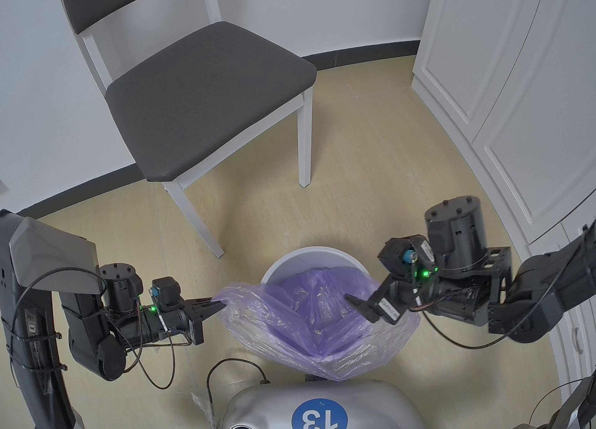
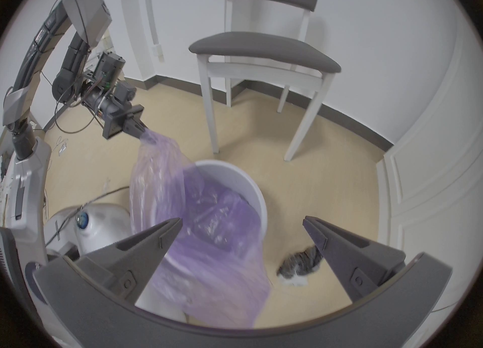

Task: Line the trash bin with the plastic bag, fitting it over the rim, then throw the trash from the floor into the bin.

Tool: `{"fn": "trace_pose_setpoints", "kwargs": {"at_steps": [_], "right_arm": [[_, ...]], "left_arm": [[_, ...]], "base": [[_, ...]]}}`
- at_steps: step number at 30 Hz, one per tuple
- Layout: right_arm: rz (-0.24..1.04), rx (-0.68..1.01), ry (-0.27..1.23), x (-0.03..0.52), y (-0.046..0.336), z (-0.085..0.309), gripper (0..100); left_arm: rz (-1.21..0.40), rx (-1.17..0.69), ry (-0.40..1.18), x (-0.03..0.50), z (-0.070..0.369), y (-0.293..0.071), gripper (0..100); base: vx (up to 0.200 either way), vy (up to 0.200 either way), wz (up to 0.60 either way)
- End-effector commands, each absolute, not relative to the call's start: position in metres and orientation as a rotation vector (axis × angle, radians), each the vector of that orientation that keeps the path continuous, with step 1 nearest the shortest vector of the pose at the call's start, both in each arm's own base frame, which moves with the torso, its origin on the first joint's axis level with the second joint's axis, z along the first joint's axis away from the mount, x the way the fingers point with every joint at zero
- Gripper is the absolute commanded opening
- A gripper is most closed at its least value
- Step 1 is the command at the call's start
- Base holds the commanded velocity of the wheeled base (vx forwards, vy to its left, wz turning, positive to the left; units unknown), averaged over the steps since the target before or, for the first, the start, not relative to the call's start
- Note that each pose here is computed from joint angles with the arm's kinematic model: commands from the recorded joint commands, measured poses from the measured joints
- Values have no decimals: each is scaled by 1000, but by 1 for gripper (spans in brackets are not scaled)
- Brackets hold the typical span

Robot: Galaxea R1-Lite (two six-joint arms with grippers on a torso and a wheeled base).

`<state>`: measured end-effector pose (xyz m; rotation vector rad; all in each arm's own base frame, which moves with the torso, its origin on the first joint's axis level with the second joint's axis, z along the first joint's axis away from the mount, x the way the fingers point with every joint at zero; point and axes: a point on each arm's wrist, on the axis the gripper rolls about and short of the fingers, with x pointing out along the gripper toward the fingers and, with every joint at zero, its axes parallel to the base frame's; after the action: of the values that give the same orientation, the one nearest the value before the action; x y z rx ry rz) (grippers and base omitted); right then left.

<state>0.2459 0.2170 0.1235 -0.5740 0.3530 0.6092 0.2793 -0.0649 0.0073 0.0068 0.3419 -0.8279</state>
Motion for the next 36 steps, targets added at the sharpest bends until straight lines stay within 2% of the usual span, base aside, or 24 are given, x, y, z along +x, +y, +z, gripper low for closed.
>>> {"fn": "trace_pose_setpoints", "kwargs": {"at_steps": [1,5,6,15,29,33,36], "right_arm": [[696,-579,368,249,271,72,100],[722,-585,376,254,291,53,100],[725,-587,378,256,295,49,100],[728,-604,408,264,305,29,100],[711,-611,435,272,301,18,100],[701,-596,416,276,300,24,100],[686,-564,367,278,296,48,100]], "left_arm": [[-829,8,336,282,4,-66,0],[-814,-5,352,282,0,-62,0],[-806,-6,352,283,0,-60,100],[-792,-9,338,284,3,-47,100],[-800,11,323,284,4,-41,100],[-798,12,322,284,4,-40,100],[-792,14,320,284,4,-38,100]], "base": [[0,0,0],[0,0,0],[0,0,0],[0,0,0],[0,0,0],[0,0,0],[0,0,0]]}}
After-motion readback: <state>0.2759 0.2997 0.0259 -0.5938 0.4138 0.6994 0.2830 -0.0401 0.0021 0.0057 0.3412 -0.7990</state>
